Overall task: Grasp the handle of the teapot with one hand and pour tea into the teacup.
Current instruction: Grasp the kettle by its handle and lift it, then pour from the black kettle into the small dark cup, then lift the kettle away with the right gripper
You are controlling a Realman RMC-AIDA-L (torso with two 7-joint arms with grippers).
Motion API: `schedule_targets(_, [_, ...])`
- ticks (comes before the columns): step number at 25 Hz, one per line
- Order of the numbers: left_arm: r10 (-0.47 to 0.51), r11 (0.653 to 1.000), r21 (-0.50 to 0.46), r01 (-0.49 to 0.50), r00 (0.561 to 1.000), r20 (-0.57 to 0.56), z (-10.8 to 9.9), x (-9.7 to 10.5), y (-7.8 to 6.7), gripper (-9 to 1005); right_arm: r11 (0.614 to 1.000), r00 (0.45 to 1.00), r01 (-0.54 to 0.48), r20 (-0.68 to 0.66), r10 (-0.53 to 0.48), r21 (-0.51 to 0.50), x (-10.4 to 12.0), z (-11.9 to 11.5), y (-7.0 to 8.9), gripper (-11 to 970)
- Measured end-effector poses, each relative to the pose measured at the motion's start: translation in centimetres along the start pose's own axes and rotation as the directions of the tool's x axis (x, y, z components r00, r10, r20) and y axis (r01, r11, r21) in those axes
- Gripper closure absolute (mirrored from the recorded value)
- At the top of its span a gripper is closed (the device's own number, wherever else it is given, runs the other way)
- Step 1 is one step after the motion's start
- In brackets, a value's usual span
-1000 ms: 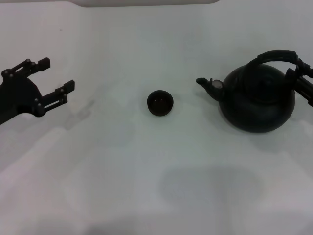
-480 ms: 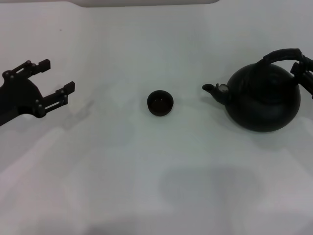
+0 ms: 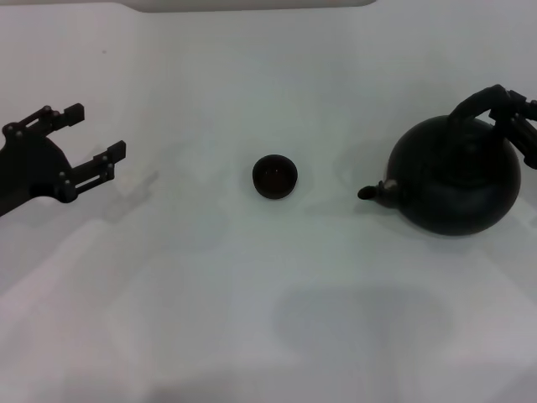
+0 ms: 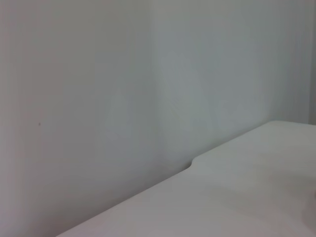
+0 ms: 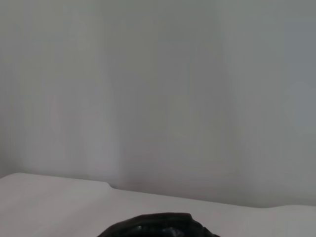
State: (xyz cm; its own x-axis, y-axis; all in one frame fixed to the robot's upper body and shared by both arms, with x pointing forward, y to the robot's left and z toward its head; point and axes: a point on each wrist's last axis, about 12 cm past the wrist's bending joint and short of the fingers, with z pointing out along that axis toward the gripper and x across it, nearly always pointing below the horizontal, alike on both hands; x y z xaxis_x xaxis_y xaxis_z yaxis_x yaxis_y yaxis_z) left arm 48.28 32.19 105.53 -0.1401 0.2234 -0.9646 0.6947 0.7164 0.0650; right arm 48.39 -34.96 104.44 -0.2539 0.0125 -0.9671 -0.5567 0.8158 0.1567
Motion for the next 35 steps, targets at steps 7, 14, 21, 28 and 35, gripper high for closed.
schedule_targets(7, [-0.005,1.0,0.0,0.005,1.0,-0.002,0.1,0.1,0.0,224,0.999,0.999,0.043,0.023,-0.042,-0.027,-0.9,0.7,0.1,749])
schedule_targets(14, [0.0,1.0,0.004,0.0,1.0,-0.005,-0.3,0.3,-0.1,224,0.993,0.995,0.081,0.059,-0.075,-0.092,-2.1,2.5,0.8,762])
schedule_targets(21, [-0.048,0.997,-0.065,0.05,0.998,0.038,-2.6,1.0,1.0,225,0.986,0.99,0.102,0.114,-0.087,-0.135,-3.7,4.4,1.5,776])
schedule_targets(28, [-0.062,0.988,-0.135,0.074,0.994,0.087,-4.6,1.8,1.1,225,0.97,0.975,0.17,0.171,-0.14,-0.174,-5.7,5.8,2.4,775])
schedule_targets(35, [-0.07,0.987,-0.137,0.083,0.993,0.097,-5.5,2.3,0.4,226,0.948,0.951,0.266,0.209,-0.228,-0.174,-6.9,7.2,3.1,780])
